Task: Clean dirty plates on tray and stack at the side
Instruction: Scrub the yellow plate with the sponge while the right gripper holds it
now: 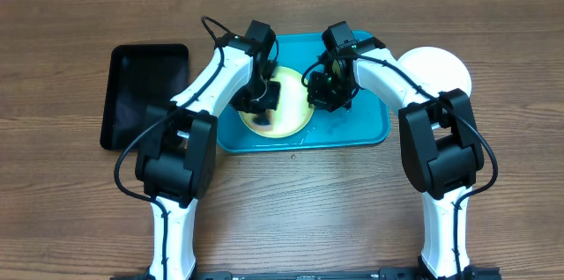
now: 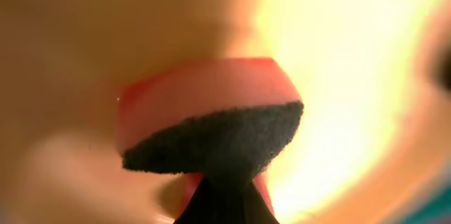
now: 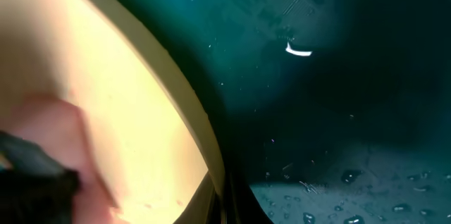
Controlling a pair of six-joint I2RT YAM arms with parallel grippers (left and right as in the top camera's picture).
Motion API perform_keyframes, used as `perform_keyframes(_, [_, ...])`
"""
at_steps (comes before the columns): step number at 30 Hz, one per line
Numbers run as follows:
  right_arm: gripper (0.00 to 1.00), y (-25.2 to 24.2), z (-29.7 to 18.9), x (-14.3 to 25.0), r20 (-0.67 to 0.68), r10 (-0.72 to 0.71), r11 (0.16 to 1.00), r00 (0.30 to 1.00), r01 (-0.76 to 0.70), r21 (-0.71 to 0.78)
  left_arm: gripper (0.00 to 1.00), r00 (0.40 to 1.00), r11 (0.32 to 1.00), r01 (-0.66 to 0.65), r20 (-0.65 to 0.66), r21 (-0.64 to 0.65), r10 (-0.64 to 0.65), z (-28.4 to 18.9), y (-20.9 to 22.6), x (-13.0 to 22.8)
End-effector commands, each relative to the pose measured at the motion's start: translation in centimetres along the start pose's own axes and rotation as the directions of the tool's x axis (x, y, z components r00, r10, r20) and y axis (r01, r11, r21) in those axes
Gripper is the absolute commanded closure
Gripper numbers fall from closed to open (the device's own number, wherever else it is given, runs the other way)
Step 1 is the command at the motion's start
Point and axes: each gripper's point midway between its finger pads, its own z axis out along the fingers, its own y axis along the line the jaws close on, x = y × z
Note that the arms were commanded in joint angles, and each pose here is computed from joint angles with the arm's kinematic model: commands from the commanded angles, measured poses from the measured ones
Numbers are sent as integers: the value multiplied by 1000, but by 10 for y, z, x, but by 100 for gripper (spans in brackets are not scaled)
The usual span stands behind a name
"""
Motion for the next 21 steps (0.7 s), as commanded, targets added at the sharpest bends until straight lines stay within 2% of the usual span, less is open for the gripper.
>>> perform_keyframes(1, [96, -13, 12, 13, -51, 33, 999, 998, -31, 29, 96, 995, 963, -100, 6, 251, 102, 3, -47, -2])
perform_keyframes(3, [96, -12, 12, 14, -58, 34, 999, 998, -32, 22, 96, 997, 977, -69, 39, 201, 63, 5, -39, -12])
perform_keyframes(7, [96, -12, 12, 15, -63, 37, 999, 997, -35, 24, 96, 989, 996, 72, 132, -52, -65, 7, 6, -34])
perform_keyframes(10, [96, -13, 12, 15, -64, 37, 999, 997, -35, 25, 96, 961, 928, 216, 235, -305, -146, -5, 54, -42])
perform_keyframes(13, [96, -13, 12, 15, -63, 37, 999, 997, -35, 25, 96, 940, 844, 291, 297, -451, -165, -19, 83, -41])
perform_keyframes(17, [96, -12, 12, 15, -63, 36, 999, 997, -35, 25, 96, 951, 832, 284, 249, -477, -182, -18, 86, -27])
perform_keyframes(19, [96, -13, 12, 15, -63, 36, 999, 997, -35, 25, 96, 963, 855, 259, 182, -450, -197, -12, 77, -14])
perform_keyframes(21, [96, -13, 12, 15, -63, 37, 999, 997, -35, 25, 96, 980, 907, 201, 85, -369, -182, -3, 58, -1])
